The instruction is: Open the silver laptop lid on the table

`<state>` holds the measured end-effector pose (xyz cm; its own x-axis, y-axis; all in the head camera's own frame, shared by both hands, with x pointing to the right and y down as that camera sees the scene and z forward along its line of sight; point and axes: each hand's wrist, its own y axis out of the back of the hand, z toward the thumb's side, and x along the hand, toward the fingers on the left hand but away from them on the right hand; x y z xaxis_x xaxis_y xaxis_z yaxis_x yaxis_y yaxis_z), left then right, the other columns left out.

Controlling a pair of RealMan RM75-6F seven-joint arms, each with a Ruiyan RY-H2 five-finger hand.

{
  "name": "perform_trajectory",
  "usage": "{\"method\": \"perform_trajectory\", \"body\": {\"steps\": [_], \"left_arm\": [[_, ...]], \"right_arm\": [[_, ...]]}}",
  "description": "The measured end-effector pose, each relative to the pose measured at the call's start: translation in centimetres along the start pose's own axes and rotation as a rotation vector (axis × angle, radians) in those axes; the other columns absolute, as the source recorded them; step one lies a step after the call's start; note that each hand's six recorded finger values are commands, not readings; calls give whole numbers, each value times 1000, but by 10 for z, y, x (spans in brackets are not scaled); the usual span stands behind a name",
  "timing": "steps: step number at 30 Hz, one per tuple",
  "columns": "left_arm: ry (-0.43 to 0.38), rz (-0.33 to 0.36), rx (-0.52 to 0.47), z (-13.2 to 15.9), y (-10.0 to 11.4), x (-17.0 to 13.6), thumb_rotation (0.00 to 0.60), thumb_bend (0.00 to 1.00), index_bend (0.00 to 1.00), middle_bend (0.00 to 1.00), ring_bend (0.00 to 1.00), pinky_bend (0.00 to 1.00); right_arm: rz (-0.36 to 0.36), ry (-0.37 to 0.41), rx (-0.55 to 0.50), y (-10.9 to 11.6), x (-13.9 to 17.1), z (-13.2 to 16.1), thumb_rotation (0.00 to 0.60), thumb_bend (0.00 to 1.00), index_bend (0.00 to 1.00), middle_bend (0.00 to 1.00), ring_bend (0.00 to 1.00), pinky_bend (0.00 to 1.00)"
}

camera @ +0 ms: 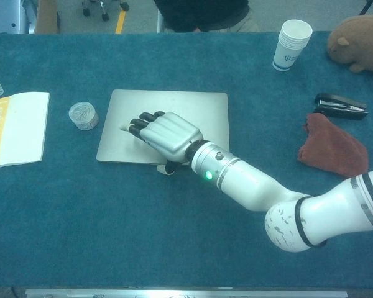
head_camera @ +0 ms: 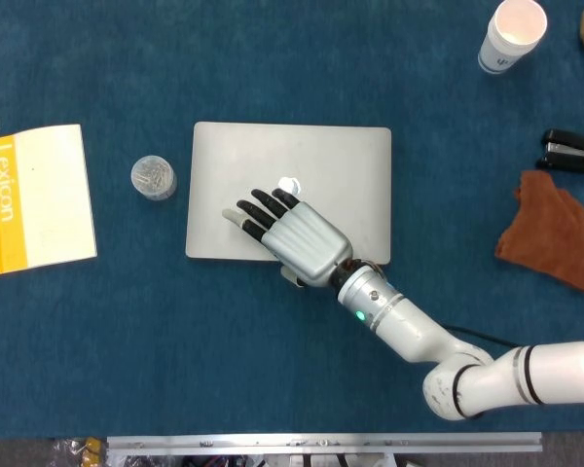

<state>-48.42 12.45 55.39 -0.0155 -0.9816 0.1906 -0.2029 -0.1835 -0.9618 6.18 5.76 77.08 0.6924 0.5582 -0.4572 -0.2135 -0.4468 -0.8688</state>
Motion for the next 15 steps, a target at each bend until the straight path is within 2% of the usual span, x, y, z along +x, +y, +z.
{"method": "perform_trajectory", "body": {"steps": [15], "left_arm": [[7,-5,-6,-5,-3,0,600,384,81,55,0,70]], "right_arm": [[3,-18,23,-8,-10,0,600,216,0,100,57,151]]}}
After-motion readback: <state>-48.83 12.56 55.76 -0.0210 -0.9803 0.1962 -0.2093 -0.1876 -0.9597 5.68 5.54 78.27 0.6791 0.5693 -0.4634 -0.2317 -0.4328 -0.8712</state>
